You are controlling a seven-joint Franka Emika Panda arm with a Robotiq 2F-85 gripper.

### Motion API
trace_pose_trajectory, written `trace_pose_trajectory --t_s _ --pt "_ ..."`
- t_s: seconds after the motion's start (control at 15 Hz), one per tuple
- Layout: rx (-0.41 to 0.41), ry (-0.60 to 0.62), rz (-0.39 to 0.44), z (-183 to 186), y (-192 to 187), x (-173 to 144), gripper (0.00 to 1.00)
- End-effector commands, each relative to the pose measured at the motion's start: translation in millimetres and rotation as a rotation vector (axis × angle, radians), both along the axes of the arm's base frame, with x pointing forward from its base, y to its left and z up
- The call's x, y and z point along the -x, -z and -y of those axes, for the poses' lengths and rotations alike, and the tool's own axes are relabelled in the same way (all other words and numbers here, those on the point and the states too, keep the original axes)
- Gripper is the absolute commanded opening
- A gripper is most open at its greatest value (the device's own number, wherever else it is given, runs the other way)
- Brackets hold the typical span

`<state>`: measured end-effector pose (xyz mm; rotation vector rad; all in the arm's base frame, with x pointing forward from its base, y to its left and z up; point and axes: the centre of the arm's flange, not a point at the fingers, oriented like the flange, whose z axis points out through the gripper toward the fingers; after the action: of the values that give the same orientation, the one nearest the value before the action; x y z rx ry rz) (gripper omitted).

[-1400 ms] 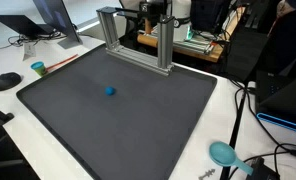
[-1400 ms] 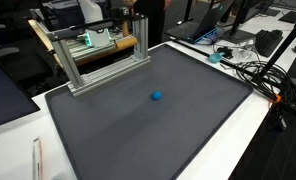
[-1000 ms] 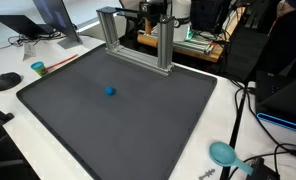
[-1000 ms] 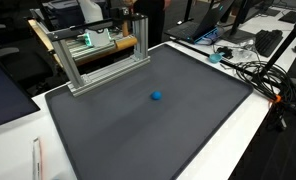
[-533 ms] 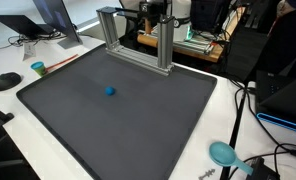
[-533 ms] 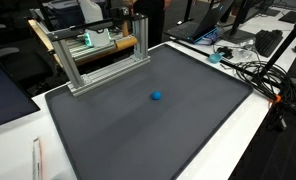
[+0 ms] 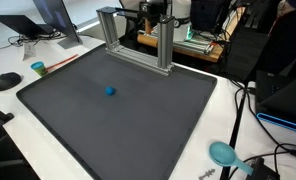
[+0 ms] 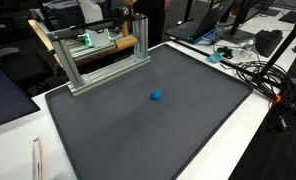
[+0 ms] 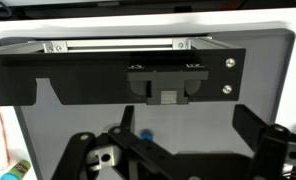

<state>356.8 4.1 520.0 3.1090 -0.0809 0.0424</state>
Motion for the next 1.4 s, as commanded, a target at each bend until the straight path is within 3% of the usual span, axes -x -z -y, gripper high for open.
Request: trace_pose_trajectory --t_s 0.0,0.4,0.47,1.33 --pt "0.044 -0.007 0.059 -5 14 -6 1.00" --pt "0.057 -0.037 0.086 -1 47 -10 1.00" --pt "0.047 -0.026 0.078 -3 36 -10 1.00" --pt "0.059 -0.039 0.105 -4 57 -13 1.00"
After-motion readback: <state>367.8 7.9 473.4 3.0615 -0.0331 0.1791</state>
